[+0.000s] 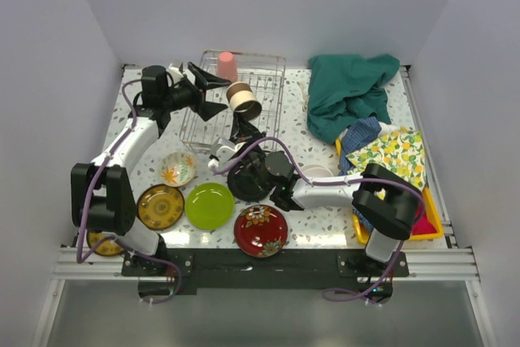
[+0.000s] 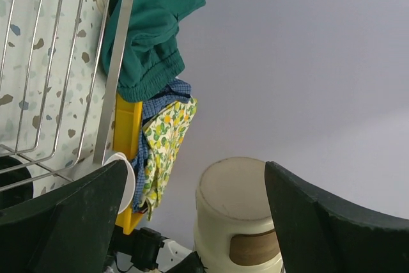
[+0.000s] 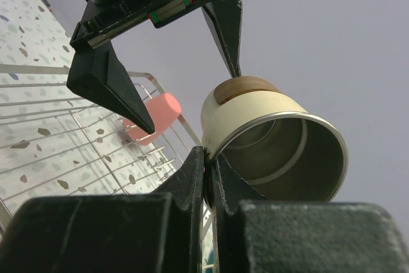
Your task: Load the mixed dishes into the dish rack
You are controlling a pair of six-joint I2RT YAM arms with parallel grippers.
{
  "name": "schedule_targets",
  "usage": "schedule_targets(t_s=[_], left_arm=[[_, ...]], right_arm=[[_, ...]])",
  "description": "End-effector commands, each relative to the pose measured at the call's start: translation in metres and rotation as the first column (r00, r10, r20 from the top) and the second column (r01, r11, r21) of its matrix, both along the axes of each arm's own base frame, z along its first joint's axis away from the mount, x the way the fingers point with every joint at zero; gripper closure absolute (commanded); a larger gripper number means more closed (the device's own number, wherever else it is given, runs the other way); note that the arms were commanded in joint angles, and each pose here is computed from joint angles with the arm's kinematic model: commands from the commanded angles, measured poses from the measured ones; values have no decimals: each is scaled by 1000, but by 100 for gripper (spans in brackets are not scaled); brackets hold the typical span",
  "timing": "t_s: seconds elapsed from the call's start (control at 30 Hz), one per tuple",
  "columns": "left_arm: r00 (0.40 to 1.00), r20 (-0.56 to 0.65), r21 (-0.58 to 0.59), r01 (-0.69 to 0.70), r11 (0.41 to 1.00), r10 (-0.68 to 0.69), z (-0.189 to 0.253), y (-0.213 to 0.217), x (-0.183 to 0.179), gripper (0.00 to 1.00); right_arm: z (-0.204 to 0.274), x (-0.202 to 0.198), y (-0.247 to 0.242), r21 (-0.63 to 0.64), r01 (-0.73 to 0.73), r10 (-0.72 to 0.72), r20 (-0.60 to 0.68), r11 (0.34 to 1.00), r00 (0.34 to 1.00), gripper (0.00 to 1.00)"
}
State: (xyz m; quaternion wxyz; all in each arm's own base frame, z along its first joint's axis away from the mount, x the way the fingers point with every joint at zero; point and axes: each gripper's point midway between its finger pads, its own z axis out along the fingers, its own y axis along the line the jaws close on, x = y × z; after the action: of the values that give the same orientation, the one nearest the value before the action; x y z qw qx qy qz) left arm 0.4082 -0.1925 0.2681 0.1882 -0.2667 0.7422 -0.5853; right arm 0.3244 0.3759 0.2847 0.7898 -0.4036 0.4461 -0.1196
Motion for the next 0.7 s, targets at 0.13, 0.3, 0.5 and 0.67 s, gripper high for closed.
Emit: schedule_targets(t_s=[0.13, 0.3, 0.5, 0.67], left_arm=[[994, 105, -7, -11, 1000, 12, 45, -7, -1, 8], [990, 141, -13, -3, 1000, 5, 58, -8, 1, 10], [990, 138, 6, 16, 1000, -17, 52, -12, -9, 12], [991, 129, 24, 23, 999, -26, 43, -14, -16, 13]], right_arm=[[24, -3, 0, 122, -14, 15, -8, 992, 1000, 100], [17, -4, 3, 102, -9, 12, -29, 995, 999, 100], [13, 1, 5, 85, 14, -11, -32, 996, 999, 100], [14, 4, 8, 85, 31, -29, -17, 996, 999, 100]])
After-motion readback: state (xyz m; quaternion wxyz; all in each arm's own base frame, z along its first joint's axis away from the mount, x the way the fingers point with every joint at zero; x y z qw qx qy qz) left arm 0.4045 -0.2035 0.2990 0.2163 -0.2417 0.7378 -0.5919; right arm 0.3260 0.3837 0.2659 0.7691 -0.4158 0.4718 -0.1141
